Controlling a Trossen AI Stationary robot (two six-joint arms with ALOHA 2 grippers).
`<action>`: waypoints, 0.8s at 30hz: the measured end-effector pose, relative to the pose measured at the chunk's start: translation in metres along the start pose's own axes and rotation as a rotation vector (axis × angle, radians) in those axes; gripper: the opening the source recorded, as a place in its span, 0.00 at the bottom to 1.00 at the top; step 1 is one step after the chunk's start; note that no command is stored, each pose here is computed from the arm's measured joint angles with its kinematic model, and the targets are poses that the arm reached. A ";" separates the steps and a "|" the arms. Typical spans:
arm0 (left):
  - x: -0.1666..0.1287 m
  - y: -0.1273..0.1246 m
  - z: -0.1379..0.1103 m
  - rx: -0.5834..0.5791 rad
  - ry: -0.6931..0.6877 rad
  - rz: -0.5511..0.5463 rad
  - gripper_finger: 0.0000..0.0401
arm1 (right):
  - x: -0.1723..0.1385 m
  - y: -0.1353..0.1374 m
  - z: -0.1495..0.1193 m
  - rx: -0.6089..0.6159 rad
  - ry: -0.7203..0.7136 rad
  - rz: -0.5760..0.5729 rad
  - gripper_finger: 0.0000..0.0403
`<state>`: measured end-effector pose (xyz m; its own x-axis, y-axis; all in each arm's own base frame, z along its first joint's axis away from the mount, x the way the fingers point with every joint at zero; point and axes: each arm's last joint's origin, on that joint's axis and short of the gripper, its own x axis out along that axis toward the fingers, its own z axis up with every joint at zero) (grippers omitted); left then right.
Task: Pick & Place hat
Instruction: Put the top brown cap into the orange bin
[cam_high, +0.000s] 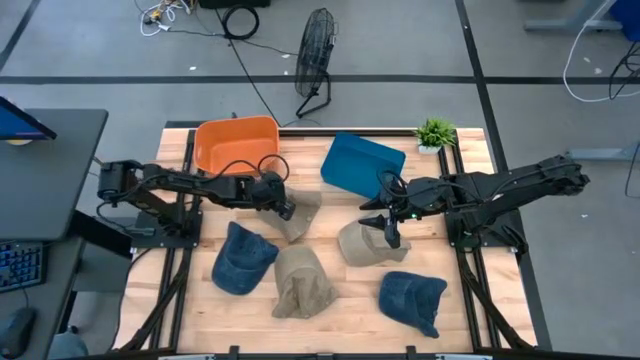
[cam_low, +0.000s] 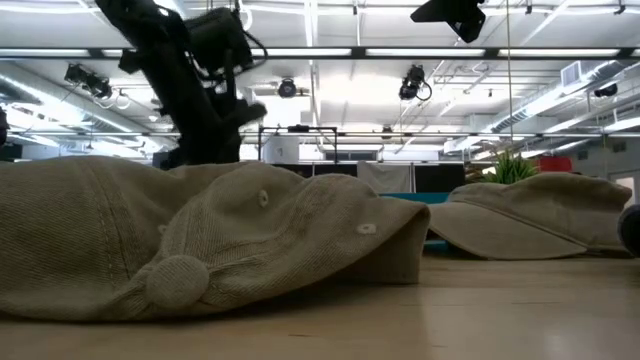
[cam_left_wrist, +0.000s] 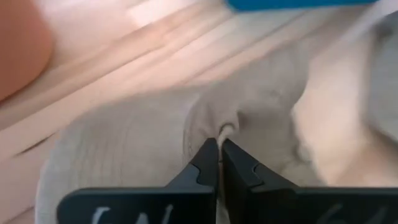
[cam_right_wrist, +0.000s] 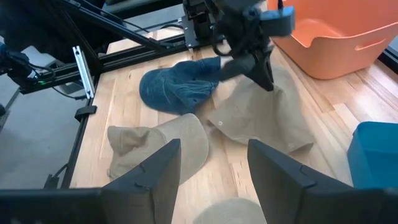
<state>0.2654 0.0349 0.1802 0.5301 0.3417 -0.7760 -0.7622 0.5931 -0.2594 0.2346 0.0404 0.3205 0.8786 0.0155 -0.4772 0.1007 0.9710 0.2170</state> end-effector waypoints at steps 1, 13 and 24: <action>-0.006 -0.003 0.002 0.000 -0.011 -0.018 0.02 | 0.000 0.000 0.000 -0.001 0.005 -0.002 0.47; -0.097 -0.039 0.067 0.046 -0.205 0.060 0.01 | 0.000 0.000 -0.001 -0.002 0.014 -0.005 0.47; -0.148 0.004 0.113 -0.027 -0.180 0.436 0.02 | 0.000 -0.001 -0.002 -0.004 0.022 -0.007 0.47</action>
<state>0.2260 0.0695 0.3589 0.2125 0.6768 -0.7048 -0.9361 0.3480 0.0519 0.2336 0.0403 0.3184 0.8673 0.0137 -0.4975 0.1053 0.9720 0.2103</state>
